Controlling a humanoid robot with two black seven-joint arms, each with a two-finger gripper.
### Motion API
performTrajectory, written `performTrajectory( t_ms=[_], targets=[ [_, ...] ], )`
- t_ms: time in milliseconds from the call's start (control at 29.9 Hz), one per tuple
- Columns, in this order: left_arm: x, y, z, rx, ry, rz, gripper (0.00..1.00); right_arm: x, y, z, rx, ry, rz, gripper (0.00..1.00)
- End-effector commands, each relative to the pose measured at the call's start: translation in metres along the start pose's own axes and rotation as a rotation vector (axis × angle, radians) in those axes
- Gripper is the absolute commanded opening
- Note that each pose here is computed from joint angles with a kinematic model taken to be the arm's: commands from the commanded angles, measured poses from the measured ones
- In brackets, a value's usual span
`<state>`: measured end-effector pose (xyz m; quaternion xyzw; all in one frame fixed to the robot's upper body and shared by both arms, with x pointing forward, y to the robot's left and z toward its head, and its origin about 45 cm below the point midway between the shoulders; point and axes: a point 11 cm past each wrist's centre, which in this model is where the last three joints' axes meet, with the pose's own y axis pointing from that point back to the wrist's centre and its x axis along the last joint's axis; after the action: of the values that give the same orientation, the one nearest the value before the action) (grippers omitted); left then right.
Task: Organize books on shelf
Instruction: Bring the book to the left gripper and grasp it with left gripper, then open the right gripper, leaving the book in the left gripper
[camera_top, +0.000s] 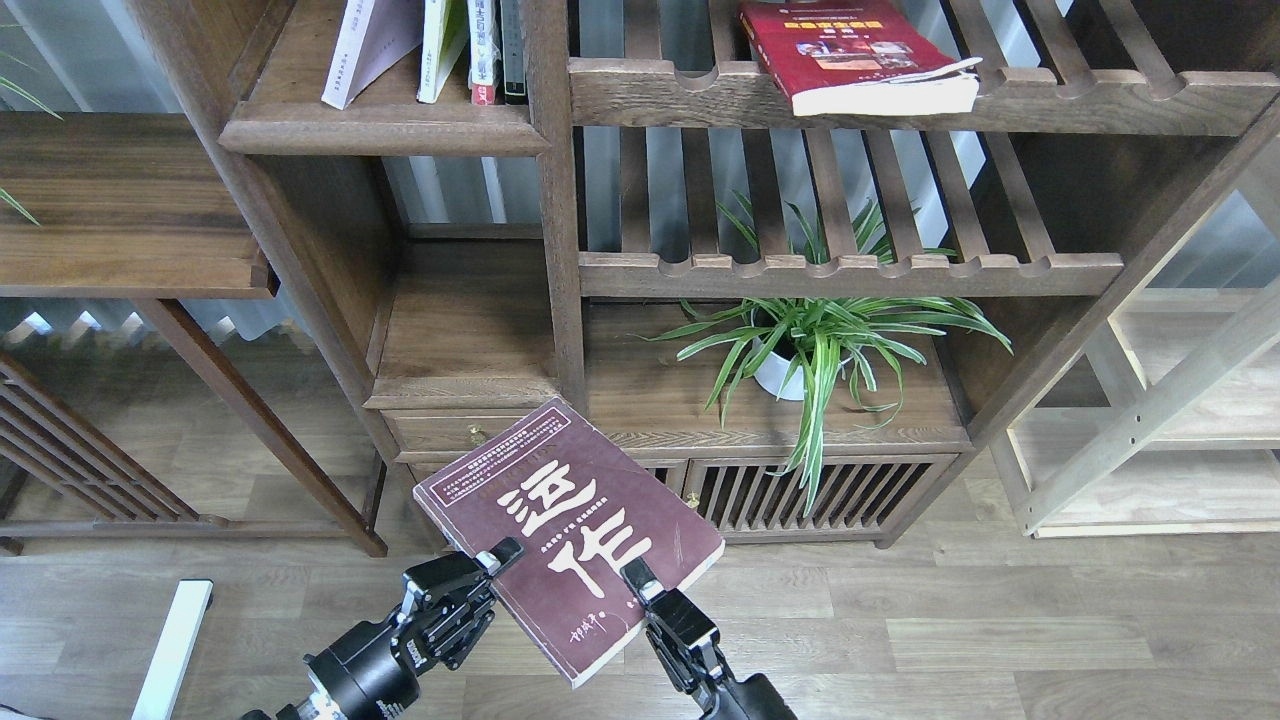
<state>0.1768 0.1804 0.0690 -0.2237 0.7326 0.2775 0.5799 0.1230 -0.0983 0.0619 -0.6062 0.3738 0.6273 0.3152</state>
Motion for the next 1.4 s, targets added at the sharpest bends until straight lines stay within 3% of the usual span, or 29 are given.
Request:
performTrajectory(
  t_ms=[0, 134, 568, 669, 735, 802, 936, 1003, 1170, 1370],
  targets=[
    [0.000, 0.001, 0.001, 0.000, -0.002, 0.002, 0.12, 0.000, 0.000, 0.000, 0.001, 0.001, 0.001, 0.16],
    [-0.001, 0.000, 0.001, -0.013, 0.000, -0.004, 0.04, 0.003, 0.002, 0.000, -0.003, 0.012, 0.010, 0.18],
    [0.002, 0.005, 0.010, -0.020, -0.037, 0.018, 0.04, 0.007, 0.003, -0.002, -0.001, 0.018, 0.021, 0.18],
    [0.000, 0.007, 0.015, -0.026, -0.061, 0.021, 0.04, 0.008, 0.003, -0.006, 0.011, 0.022, 0.022, 0.22],
    [-0.002, 0.008, 0.018, -0.028, -0.081, 0.022, 0.03, 0.010, 0.003, -0.010, 0.025, 0.025, 0.031, 0.32],
    [-0.002, 0.011, 0.021, -0.028, -0.101, 0.030, 0.03, 0.018, 0.007, -0.023, 0.063, 0.036, 0.058, 0.53],
    [-0.005, 0.018, 0.031, -0.046, -0.129, 0.040, 0.02, 0.032, 0.016, -0.059, 0.150, 0.077, 0.106, 0.83],
    [-0.008, 0.022, 0.039, -0.063, -0.157, 0.044, 0.02, 0.043, 0.025, -0.076, 0.182, 0.104, 0.146, 0.92],
    [-0.016, 0.034, 0.062, -0.113, -0.300, 0.072, 0.01, 0.066, 0.032, -0.111, 0.253, 0.157, 0.227, 0.93],
    [-0.036, 0.054, 0.097, -0.209, -0.505, 0.107, 0.00, 0.067, 0.016, -0.128, 0.260, 0.193, 0.221, 0.93]
  ],
)
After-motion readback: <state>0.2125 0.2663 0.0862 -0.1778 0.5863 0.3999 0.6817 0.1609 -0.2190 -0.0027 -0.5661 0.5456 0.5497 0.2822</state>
